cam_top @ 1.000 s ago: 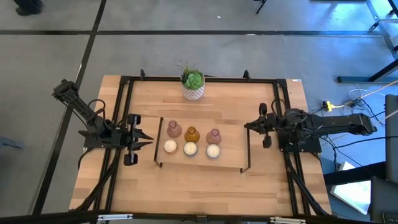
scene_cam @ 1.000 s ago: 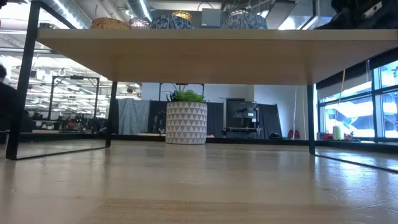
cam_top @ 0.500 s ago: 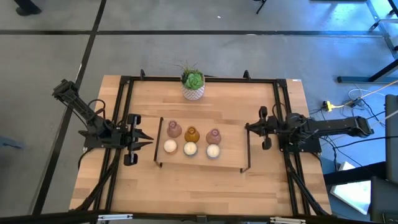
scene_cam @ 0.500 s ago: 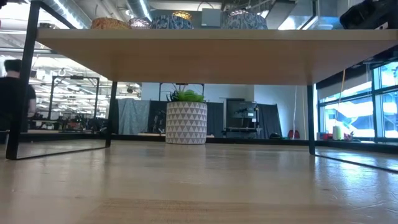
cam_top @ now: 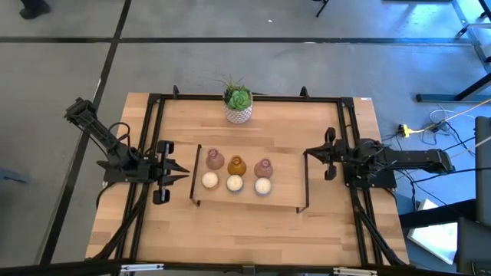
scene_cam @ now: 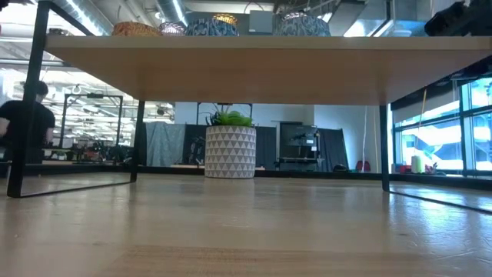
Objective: Pick & Place candle stick holders
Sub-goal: Return to Home Position
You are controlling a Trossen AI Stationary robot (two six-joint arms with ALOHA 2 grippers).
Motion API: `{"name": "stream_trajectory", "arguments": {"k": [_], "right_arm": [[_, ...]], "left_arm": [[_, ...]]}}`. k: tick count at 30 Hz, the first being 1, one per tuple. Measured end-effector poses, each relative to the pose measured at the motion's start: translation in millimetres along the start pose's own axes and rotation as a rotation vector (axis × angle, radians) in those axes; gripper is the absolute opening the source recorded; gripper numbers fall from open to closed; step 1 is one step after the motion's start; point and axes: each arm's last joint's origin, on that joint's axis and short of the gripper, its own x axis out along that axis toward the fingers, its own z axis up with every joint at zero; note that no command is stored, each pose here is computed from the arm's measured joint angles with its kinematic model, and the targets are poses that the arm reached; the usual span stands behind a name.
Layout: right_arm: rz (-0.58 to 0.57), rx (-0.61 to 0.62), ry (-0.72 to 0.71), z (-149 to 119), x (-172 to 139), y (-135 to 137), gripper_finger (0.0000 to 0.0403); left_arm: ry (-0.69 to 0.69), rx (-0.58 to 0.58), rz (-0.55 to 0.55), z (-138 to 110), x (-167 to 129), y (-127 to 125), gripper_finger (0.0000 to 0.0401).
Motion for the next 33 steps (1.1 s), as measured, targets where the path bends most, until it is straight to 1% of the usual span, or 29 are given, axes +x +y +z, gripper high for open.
{"name": "stream_trajectory", "arguments": {"k": [4,8,14,18,30,33], "right_arm": [[-0.022,-0.003,0.026,-3,-2,-2,0.0000],[-0.081,0.011,0.057,-8,-5,-5,0.0000],[-0.070,0.019,0.014,-18,-6,-5,0.0000],[-0.062,0.018,-0.034,-15,-7,-5,0.0000],[-0.060,0.029,-0.030,-15,-8,-5,0.0000],[-0.061,-0.010,-0.027,-16,-8,-5,0.0000]], "left_arm": [[0.000,0.000,0.000,0,0,0,0.0036],[0.000,0.000,0.000,0,0,0,0.0036],[0.000,0.000,0.001,0,0,0,0.0036],[0.001,-0.001,0.001,0,0,0,0.0036],[0.000,-0.001,0.001,0,0,0,0.0036],[0.000,-0.001,0.001,0,0,0,0.0036]]}}
